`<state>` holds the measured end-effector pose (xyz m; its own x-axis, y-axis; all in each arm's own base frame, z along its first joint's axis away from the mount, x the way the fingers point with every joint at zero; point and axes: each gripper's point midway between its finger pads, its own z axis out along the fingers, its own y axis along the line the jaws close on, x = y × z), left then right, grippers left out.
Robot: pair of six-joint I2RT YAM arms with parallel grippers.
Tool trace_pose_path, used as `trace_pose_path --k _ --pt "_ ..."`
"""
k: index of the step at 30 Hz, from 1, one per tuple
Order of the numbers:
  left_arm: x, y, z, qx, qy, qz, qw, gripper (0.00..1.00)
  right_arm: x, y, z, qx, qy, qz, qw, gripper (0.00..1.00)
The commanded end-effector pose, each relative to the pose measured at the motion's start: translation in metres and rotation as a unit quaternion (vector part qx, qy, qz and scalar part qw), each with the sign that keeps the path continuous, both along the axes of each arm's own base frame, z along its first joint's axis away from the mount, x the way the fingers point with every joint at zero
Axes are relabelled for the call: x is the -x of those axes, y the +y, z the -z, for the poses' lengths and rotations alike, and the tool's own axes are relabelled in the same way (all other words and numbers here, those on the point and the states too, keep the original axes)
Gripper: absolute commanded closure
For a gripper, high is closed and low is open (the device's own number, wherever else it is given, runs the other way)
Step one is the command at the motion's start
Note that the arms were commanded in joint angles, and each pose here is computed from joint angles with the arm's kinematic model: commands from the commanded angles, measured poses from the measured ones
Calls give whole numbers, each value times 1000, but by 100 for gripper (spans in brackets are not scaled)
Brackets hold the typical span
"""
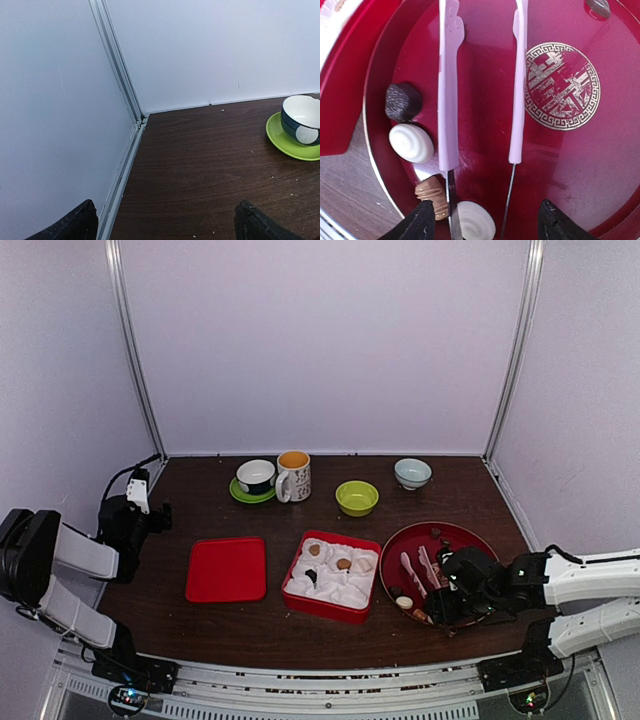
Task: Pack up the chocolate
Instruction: Pick up the clamp from the plate.
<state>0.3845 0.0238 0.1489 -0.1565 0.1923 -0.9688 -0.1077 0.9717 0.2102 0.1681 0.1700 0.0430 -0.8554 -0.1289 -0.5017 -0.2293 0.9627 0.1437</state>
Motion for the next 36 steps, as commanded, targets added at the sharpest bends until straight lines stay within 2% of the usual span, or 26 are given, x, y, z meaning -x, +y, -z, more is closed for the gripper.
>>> trace_pose_path --k 1,15,21,26,33,36 --pt "-4 2 -16 2 -31 -1 1000 2 -8 2 -5 33 -13 -9 999 32" --pt "-4 2 -16 2 -31 -1 1000 2 -12 8 0 91 -21 -15 995 52" --pt "-4 2 -17 2 -32 -1 999 2 -9 6 6 91 -23 -7 996 58" --pt "-4 2 -16 2 -31 -1 1000 2 -11 5 3 91 -31 0 995 68" --pt "-4 2 -16 2 -31 -1 1000 2 -18 -2 -17 83 -61 27 994 80" --pt "-4 2 -16 2 -31 -1 1000 2 -22 -3 -30 74 -75 34 994 81"
